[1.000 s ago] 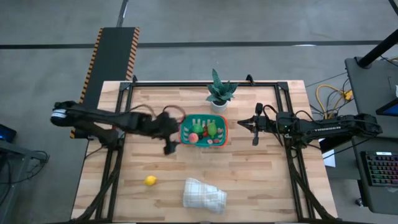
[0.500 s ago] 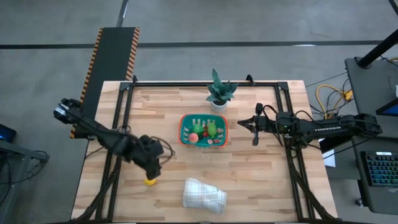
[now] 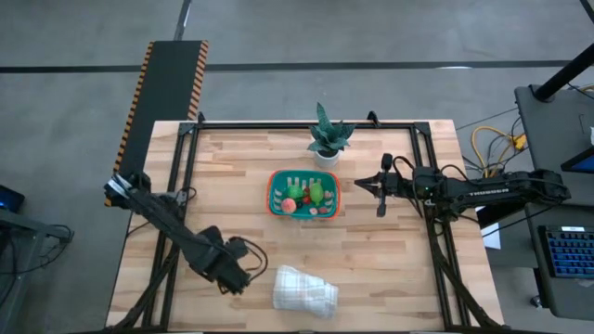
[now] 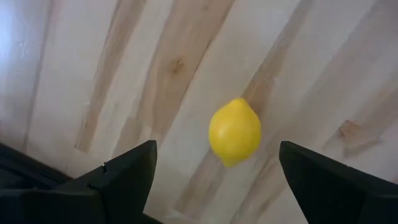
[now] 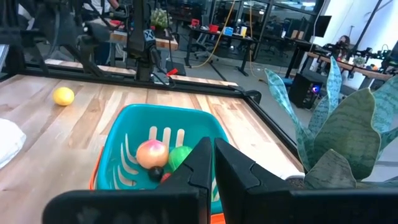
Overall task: Build produce basket
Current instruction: Put the yellow lemon into the blue basket
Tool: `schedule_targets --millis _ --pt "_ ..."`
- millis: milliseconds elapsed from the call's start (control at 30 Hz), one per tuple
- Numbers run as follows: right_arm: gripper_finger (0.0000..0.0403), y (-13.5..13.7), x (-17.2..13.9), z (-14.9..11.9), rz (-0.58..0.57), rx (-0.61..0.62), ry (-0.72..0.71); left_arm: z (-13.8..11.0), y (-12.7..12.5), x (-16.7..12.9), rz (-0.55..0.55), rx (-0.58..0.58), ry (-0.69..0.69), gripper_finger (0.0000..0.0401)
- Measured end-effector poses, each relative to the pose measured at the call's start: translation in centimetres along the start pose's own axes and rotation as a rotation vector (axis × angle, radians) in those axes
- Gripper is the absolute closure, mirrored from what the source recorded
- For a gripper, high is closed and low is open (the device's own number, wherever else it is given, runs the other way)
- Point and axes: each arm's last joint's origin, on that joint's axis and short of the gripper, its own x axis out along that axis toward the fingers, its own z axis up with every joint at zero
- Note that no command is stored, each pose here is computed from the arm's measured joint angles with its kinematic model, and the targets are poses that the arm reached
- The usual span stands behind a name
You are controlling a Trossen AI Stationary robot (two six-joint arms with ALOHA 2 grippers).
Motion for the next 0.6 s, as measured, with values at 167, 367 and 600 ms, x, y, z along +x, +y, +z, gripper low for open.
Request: schedule_targets --millis 167,367,600 --pt "0.0394 0.0 0.0 0.1 -0.001 0.005 -0.006 -0.4 -1.1 1.2 0.023 0.029 0.006 0.0079" --pt "0.0394 0.0 0.0 0.1 -0.001 0.009 -0.009 -1.1 -1.4 2.1 0.062 0.067 0.015 0.0079" --pt "0.0394 0.0 0.0 0.1 -0.001 0.009 -0.010 -1.6 -1.6 2.0 0.070 0.134 -0.031 0.0079"
